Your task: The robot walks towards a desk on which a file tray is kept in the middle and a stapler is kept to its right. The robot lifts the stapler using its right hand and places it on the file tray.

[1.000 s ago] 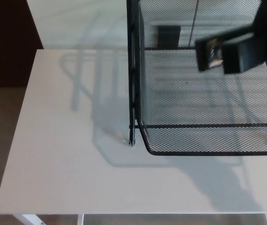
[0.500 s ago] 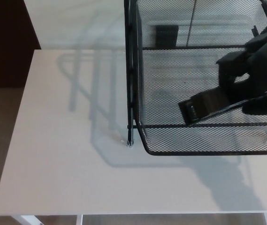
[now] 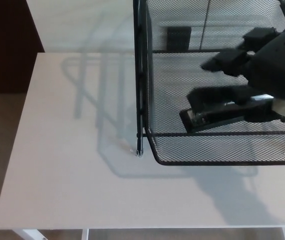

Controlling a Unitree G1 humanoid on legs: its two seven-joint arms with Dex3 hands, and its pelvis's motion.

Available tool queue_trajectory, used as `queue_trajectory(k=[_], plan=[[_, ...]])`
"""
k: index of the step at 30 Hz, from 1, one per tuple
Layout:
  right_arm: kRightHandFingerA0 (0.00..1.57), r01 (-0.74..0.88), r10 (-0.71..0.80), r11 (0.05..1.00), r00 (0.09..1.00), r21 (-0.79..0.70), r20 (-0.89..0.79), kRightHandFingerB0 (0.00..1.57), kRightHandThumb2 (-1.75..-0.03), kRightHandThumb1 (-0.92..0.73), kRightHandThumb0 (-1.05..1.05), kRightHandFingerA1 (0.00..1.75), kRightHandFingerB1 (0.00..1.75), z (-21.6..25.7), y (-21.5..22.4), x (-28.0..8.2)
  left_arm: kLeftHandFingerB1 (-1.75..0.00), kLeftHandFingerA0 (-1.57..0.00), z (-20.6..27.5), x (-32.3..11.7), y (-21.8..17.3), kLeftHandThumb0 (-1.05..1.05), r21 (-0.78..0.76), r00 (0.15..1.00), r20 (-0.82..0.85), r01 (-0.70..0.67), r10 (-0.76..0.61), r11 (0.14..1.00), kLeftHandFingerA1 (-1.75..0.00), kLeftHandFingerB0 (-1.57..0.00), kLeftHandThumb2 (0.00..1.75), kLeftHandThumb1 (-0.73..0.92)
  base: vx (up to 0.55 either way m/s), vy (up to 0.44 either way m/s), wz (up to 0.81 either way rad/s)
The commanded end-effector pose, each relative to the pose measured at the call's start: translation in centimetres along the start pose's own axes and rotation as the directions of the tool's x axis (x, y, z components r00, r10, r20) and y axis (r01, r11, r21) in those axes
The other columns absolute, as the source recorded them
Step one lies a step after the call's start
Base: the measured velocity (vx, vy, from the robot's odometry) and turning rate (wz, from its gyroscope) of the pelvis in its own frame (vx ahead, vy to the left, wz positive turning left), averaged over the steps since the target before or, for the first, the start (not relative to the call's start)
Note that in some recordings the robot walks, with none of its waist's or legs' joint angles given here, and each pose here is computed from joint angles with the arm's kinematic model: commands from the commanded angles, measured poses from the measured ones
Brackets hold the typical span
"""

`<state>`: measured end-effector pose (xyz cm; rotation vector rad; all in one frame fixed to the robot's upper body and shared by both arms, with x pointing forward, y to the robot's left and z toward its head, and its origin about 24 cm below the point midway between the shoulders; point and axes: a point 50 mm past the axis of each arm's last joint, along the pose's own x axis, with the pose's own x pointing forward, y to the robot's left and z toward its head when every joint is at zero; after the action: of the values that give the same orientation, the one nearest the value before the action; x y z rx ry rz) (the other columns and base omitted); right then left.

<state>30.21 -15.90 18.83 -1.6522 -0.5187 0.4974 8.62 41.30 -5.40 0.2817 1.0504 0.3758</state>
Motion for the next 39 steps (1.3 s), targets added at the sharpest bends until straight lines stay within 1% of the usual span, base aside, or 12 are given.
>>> queue_trajectory(k=[1, 16, 17, 19, 20, 21, 22, 27, 36, 37, 38, 39], plan=[[0.0, -0.192, 0.18, 0.98, 0.968, -0.058, -0.173, 0.0, -0.81, -0.47, -0.83, 0.17, 0.0, -1.0, -2.7, -0.3, -0.29, -0.23, 0.1, -0.3, 0.5, -0.77, 0.017, 0.999, 0.032, -0.014, 0.014, 1.0, -0.47, -0.03, 0.69, 0.92, 0.0, 0.0, 0.0], [0.0, 0.002, 0.015, 0.997, 0.976, 0.077, -0.218, 0.0, -0.88, -0.51, -0.9, 0.06, 0.04, -2.2, -10.7, -7.1, -0.29, -0.17, -0.3, -0.5, 0.7, -0.77, 0.02, 1.0, 0.024, -0.011, 0.011, 1.0, -0.46, -0.03, 0.71, 0.92, 0.0, 0.0, 0.0], [0.0, 0.116, -0.088, 0.989, 0.957, 0.086, -0.277, 0.0, -0.88, -0.52, -0.91, 0.07, 0.05, -3.0, -12.3, -9.8, -0.33, -0.16, -0.3, -0.5, 0.7, -0.79, 0.02, 1.0, 0.029, -0.002, 0.001, 1.0, -0.55, 0.0, 1.09, 0.73, 0.0, 0.0, 0.0], [0.0, 0.193, -0.149, 0.975, 0.935, 0.11, -0.321, 0.0, -0.86, -0.5, -0.89, 0.11, 0.07, -3.8, -13.0, -11.6, -0.36, -0.09, -0.3, -0.4, 0.7, -0.75, 0.013, 1.0, 0.022, -0.011, 0.01, 1.0, -0.51, 0.0, 1.07, 0.74, 0.0, 0.0, 0.0], [0.0, 0.283, -0.213, 0.942, 0.919, 0.182, -0.331, 0.04, -0.77, -0.43, -0.77, 0.17, 0.08, -4.6, -13.5, -13.2, -0.29, -0.18, -0.3, -0.4, 0.7, -0.77, 0.028, 1.0, 0.019, -0.014, 0.014, 0.999, -0.46, -0.03, 0.71, 0.92, 0.0, 0.0, 0.0], [0.0, 0.421, -0.307, 0.899, 0.802, 0.12, -0.512, 0.0, -0.84, -0.4, -0.67, 0.25, 0.32, -5.6, -15.0, -17.1, -0.52, 0.0, -0.2, -0.3, 0.6, -0.39, 0.021, 1.0, 0.016, -0.022, 0.022, 1.0, -0.49, 0.0, 1.12, 0.55, 0.0, 0.0, 0.0], [0.0, 0.452, -0.342, 0.887, 0.779, 0.093, -0.525, 0.0, -0.83, -0.43, -0.7, 0.31, 0.26, -6.0, -15.4, -18.4, -0.31, -0.19, -0.2, -0.3, 0.6, -0.77, 0.013, 1.0, 0.019, -0.018, 0.018, 1.0, -0.45, -0.04, 0.7, 0.92, 0.0, 0.0, 0.0], [0.0, 0.593, -0.395, 0.802, 0.438, -0.071, -0.807, 0.0, -1.03, -0.61, -0.81, 0.26, 0.3, -9.7, -13.1, -27.5, -0.26, -0.19, 0.2, -0.3, 1.1, -0.75, 0.025, 0.999, 0.028, -0.046, 0.045, 0.999, -0.44, -0.03, 0.69, 0.92, 0.0, 0.0, 0.0], [0.0, 0.656, -0.185, 0.755, 0.19, -0.015, -0.964, 0.0, -0.93, -0.53, -0.73, 0.38, 0.31, -13.6, -4.2, -34.3, -0.25, -0.17, -0.2, -0.4, 1.0, -0.78, 0.011, 0.999, 0.04, -0.022, 0.022, 1.0, -0.45, -0.02, 0.69, 0.92, 0.0, 0.0, 0.0], [0.0, 0.637, -0.1, 0.771, 0.113, -0.005, -0.989, 0.0, -0.95, -0.57, -0.74, 0.4, 0.25, -14.0, -1.8, -35.1, -0.52, -0.01, -0.2, -0.5, 1.0, -0.39, 0.037, 0.999, 0.024, -0.033, 0.032, 0.999, -0.49, 0.0, 1.12, 0.54, 0.0, 0.0, 0.0], [0.0, 0.618, -0.07, 0.787, 0.085, -0.003, -0.994, 0.0, -0.67, -0.75, -0.69, 0.28, 0.27, -14.4, -0.3, -35.4, -0.27, -0.17, -0.2, -0.5, 1.0, -0.76, 0.054, 0.999, 0.025, -0.03, 0.029, 0.998, -0.44, -0.05, 0.71, 0.91, 0.0, 0.0, 0.0], [0.0, 0.611, -0.062, 0.792, 0.077, -0.002, -0.995, 0.0, -0.67, -0.75, -0.69, 0.28, 0.27, -14.4, 0.2, -35.6, -0.27, -0.17, -0.2, -0.5, 1.1, -0.76, 0.062, 0.999, 0.028, -0.029, 0.027, 0.998, -0.44, -0.05, 0.71, 0.91, 0.0, 0.0, 0.0]])
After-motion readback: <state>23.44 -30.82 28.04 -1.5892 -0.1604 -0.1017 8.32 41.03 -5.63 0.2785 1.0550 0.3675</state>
